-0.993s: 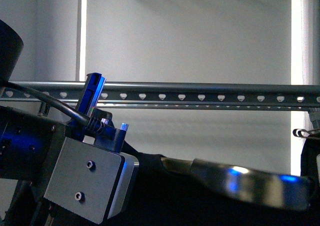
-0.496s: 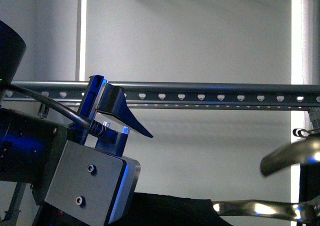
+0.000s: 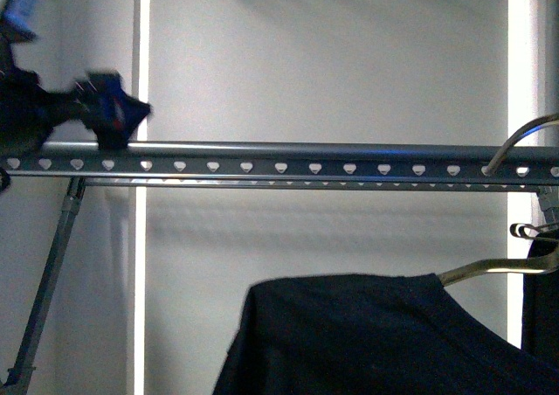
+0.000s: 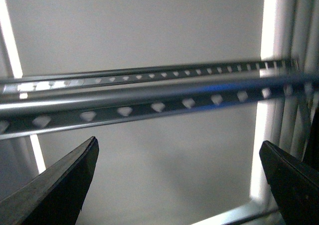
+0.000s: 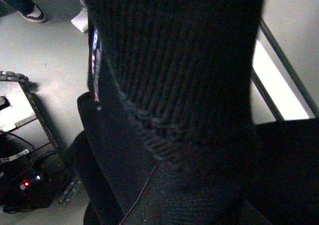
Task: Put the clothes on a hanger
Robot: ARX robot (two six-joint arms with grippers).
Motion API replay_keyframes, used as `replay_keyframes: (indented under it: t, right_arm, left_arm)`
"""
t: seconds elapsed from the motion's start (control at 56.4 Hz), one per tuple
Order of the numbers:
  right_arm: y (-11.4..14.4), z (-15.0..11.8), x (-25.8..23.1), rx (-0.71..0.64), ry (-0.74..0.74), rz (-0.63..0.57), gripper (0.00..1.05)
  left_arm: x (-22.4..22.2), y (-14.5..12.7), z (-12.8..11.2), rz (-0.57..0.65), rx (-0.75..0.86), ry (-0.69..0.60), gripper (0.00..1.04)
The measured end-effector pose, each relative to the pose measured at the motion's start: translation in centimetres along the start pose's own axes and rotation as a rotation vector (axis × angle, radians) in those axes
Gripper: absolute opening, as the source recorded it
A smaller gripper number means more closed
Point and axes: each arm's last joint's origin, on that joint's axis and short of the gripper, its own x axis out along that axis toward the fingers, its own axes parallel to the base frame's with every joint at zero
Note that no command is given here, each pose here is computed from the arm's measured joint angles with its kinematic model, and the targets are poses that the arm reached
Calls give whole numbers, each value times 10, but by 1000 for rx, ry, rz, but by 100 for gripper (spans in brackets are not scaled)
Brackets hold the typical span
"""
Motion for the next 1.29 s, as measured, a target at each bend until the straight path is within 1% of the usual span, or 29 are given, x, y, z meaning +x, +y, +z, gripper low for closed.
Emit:
replay_keyframes:
  t: [0.035, 0.071, 0.106, 0.177, 0.248, 0.372, 0.443, 0.532, 0.638, 0.78, 0.939, 1.081, 1.205, 1.294]
  right_arm:
    - [-3, 0, 1, 34, -1, -8, 10]
    - [-7, 2, 1, 64, -7, -21, 10]
    - [-11, 5, 1, 98, -14, -32, 10]
    - [-21, 14, 1, 181, -29, -64, 10]
    - [-29, 18, 2, 280, -40, -85, 10]
    - [-45, 26, 8, 502, -99, -123, 10]
    - [-51, 31, 13, 594, -143, -148, 10]
    - [-55, 37, 15, 662, -184, -158, 9]
    - [-57, 42, 14, 703, -218, -154, 9]
    - [-68, 52, 7, 767, -266, -184, 9]
    - [-83, 63, 3, 840, -305, -211, 9]
    - [-95, 72, 9, 906, -320, -211, 9]
    - [-109, 84, 19, 966, -326, -216, 9]
    - [-113, 91, 26, 981, -319, -232, 9]
  left_arm:
    - [-3, 8, 6, 30, -142, -4, 98]
    - [-5, 11, 10, 31, -273, -5, 98]
    - [-7, 12, 11, 22, -359, -2, 98]
    - [-11, 10, 9, 21, -484, 19, 98]
    - [-15, 9, 9, 25, -537, 30, 98]
    - [-21, 7, 16, 25, -578, 11, 98]
    - [-23, 7, 20, 30, -593, -3, 98]
    - [-26, 8, 19, 46, -610, -6, 98]
    - [-28, 8, 17, 53, -617, 0, 98]
    - [-33, 4, 13, 38, -624, 17, 98]
    - [-42, -9, 12, -56, -601, 4, 98]
    - [-53, -29, 13, -200, -561, -13, 98]
    - [-60, -51, 6, -313, -562, 28, 98]
    - [-61, -59, -2, -350, -568, 63, 98]
